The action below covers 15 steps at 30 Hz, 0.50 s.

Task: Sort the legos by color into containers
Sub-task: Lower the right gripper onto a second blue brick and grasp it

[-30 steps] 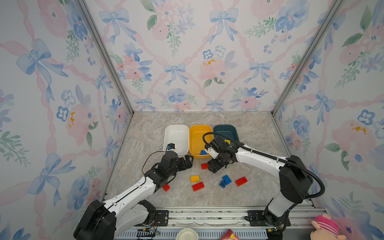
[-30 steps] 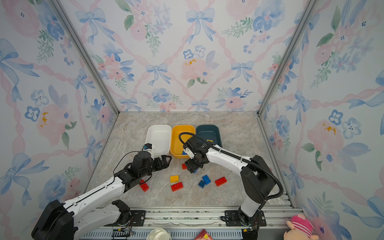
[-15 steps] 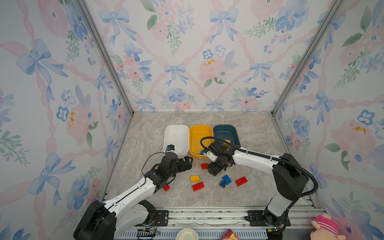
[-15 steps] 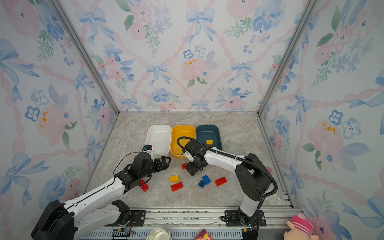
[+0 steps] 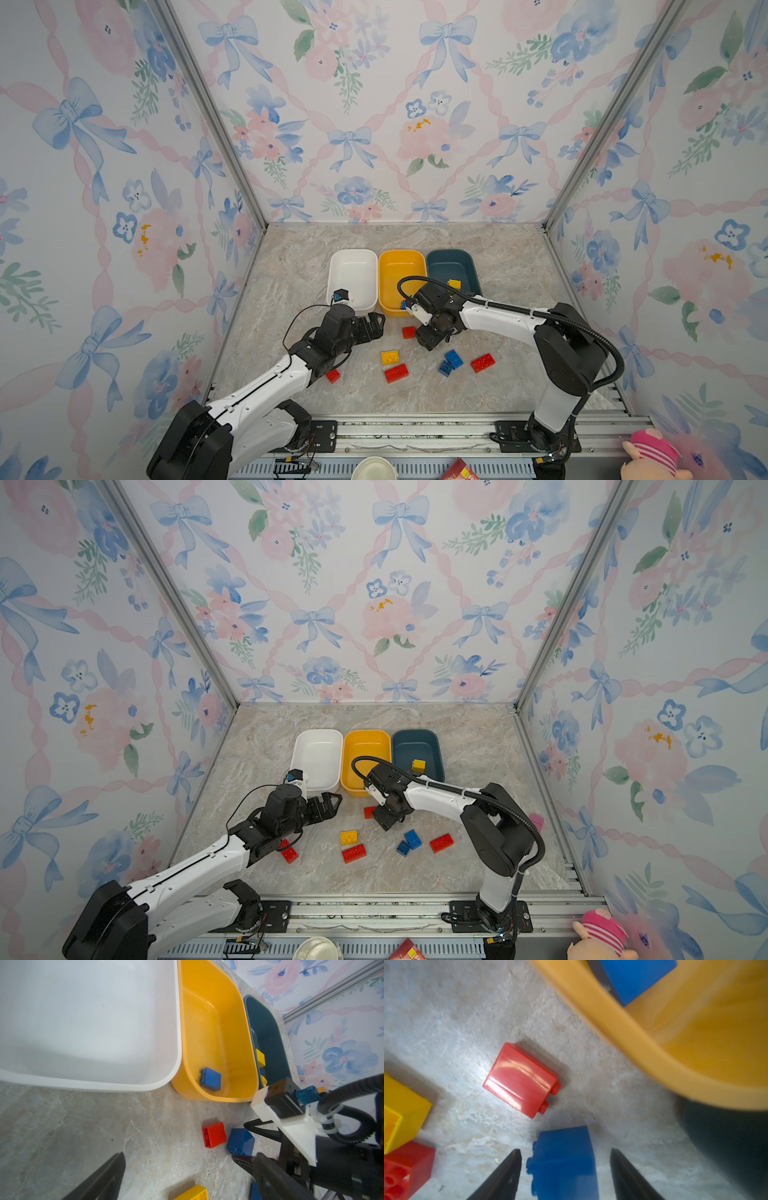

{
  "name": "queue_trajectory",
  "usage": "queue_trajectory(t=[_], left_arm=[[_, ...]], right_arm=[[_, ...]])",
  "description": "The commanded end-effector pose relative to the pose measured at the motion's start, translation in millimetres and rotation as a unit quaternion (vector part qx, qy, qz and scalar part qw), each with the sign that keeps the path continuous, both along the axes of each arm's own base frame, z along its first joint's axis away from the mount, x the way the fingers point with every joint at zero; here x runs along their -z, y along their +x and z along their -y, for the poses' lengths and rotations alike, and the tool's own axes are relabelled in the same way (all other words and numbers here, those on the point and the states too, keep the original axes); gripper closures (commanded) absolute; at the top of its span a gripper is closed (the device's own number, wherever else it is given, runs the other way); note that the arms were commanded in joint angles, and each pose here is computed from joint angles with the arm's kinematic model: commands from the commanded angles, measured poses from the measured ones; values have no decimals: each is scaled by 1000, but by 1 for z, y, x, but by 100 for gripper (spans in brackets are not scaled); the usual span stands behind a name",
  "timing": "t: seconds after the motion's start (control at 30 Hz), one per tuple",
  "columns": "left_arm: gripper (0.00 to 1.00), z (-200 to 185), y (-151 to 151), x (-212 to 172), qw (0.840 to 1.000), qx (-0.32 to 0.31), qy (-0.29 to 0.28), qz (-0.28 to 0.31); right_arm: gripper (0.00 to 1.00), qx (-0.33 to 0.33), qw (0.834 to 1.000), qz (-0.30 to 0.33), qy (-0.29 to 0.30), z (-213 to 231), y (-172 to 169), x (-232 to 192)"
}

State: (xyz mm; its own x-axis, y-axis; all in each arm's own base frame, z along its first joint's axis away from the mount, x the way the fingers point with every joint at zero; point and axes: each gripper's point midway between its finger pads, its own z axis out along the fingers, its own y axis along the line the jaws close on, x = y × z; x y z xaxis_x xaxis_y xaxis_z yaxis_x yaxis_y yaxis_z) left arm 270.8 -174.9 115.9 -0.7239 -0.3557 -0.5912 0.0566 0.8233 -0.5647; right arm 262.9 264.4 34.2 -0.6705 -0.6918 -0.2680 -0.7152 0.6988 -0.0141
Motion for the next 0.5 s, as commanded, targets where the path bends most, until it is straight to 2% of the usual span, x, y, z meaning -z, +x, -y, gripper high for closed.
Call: queue_trajectory(t=[0.0,0.17,0.37,0.47], left_arm=[[2,-7,-4,5,1000,-11,3,-6],[2,-8,-5,5,1000,-13,2,-5],[2,-10,-6,5,1000,-15,1,-4],[2,-10,-6,6,1000,-15,2,-6]], right_arm=[[38,-2,1000,-1,-16,5,-5,10],[48,-2,1000,-1,-19,6,-6,12],[64,4,1000,-2,-14,9,-9,8],[66,10,1000,-1,-1,7,-10,-2]])
